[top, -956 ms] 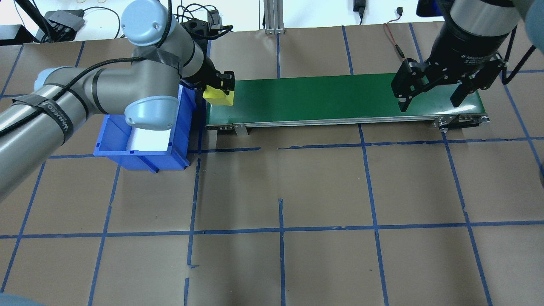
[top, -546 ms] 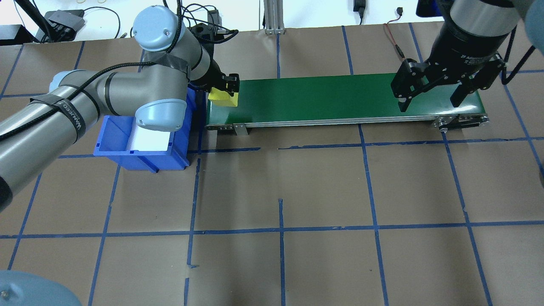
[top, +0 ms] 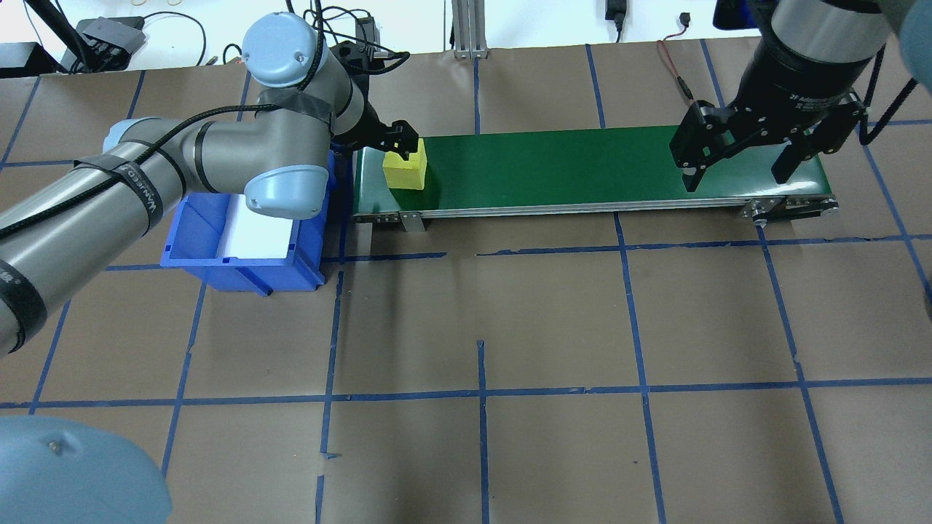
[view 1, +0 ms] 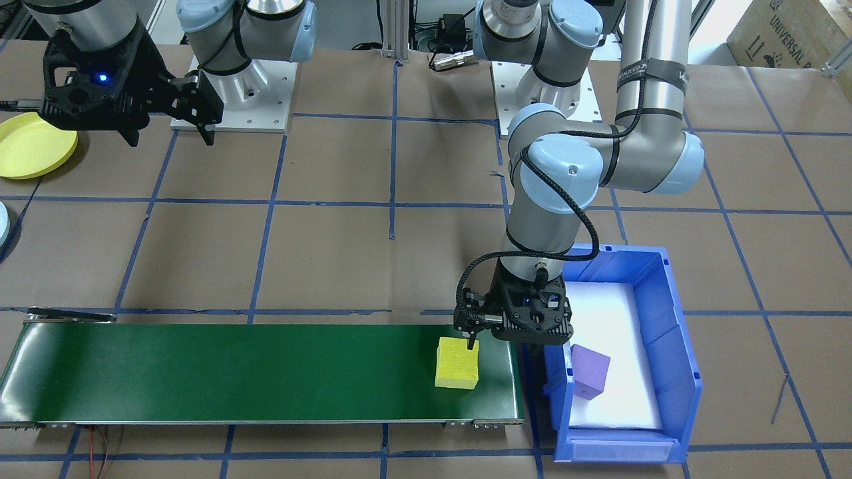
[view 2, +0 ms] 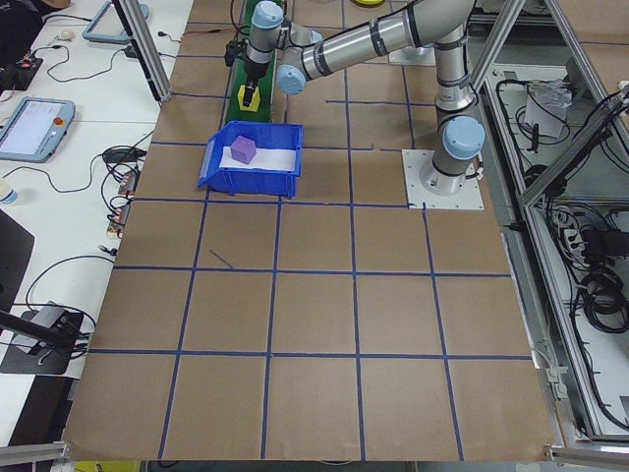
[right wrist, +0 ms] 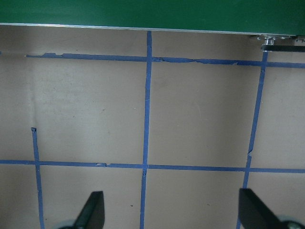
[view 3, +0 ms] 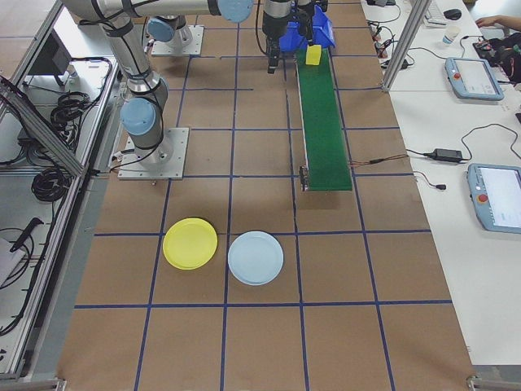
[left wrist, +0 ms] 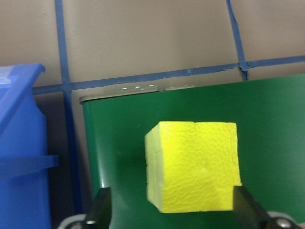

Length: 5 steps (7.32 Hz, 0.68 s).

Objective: Move block left to right into plate

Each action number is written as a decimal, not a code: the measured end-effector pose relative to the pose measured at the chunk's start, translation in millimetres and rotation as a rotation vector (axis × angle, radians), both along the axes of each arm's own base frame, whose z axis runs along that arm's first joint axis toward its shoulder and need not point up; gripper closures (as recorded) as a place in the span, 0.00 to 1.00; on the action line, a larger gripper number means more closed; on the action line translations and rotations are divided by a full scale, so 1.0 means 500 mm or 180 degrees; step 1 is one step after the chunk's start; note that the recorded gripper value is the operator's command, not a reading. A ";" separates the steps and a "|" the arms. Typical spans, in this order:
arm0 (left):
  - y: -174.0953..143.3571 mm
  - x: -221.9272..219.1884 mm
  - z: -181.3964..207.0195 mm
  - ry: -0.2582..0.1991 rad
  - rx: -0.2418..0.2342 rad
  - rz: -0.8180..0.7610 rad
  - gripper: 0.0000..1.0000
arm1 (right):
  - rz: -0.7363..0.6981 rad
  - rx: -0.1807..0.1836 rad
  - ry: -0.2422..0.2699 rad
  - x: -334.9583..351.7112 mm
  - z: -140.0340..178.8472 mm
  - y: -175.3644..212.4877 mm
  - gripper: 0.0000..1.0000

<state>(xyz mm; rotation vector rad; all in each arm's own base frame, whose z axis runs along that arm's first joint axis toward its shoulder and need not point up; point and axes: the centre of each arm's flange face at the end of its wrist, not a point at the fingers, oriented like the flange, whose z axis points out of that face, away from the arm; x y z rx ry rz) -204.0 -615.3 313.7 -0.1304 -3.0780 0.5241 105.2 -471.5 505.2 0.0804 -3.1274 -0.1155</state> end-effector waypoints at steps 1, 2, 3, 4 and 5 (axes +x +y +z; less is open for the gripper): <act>0.002 0.022 0.033 -0.0079 -0.0046 0.0064 0.00 | 0.0000 -0.0001 -0.0001 0.000 0.000 0.000 0.00; 0.001 0.069 0.066 -0.0110 -0.0057 0.0166 0.00 | -0.0001 -0.0001 0.0000 0.000 0.000 0.000 0.00; -0.003 0.138 0.090 -0.0132 -0.0047 0.0245 0.00 | 0.0001 0.0000 0.0002 0.000 0.000 0.000 0.00; -0.007 0.206 0.098 -0.0201 -0.0020 0.0187 0.00 | 0.0002 0.0002 0.0003 0.000 0.000 0.001 0.00; -0.010 0.264 0.093 -0.0300 0.0023 0.0040 0.00 | 0.0003 0.0001 0.0003 0.000 0.000 0.001 0.00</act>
